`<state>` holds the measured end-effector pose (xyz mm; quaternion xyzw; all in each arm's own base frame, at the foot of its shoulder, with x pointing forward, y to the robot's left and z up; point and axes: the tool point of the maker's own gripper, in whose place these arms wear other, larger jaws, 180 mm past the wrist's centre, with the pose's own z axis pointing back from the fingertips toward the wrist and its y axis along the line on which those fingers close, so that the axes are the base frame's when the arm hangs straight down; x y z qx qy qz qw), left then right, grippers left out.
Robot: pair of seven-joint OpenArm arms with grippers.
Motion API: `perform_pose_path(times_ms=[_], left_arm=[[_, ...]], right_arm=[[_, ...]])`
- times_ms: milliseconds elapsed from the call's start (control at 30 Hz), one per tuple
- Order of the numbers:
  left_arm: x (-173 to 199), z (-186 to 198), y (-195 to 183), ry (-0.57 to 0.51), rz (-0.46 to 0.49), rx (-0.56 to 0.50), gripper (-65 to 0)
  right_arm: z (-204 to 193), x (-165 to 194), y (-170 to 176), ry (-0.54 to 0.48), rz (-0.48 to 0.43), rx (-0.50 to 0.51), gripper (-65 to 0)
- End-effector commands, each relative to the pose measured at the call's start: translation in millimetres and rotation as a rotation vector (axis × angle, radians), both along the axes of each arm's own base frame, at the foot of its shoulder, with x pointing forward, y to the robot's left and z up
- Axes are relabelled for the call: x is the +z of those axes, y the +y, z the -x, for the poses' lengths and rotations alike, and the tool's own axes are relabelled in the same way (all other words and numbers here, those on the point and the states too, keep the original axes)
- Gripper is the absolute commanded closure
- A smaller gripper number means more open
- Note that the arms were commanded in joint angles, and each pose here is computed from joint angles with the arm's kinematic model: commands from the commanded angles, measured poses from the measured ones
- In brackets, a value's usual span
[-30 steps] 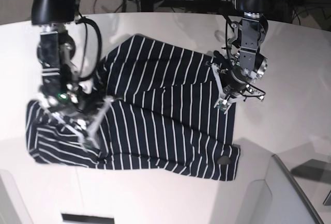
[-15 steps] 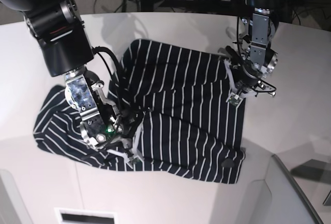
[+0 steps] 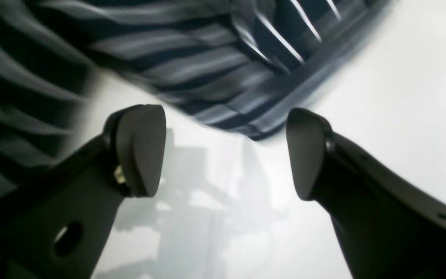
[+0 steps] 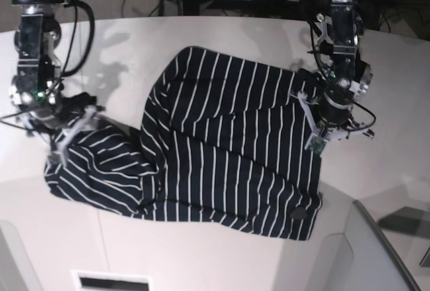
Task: Layout the t-shirt on the table in an organized manner, then fold the t-shirt properly
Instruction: 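Pull the grasped shirt corner with the right gripper away from the left gripper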
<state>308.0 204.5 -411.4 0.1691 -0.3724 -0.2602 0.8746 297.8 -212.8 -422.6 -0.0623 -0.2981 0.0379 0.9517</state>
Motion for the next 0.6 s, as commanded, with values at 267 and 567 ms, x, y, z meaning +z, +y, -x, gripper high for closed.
perform_pose_path(times_ms=[267,567], left_arm=[[-51,38,-43,0.147,0.054,-0.096,0.0],[-81,51,-9,0.163,0.013,-0.036,0.0]], right_arm=[[-8,-32,-42,-0.004,-0.112,-0.083,-45.6],[-17,-48,-25,0.028,-0.264,-0.031,-44.7]])
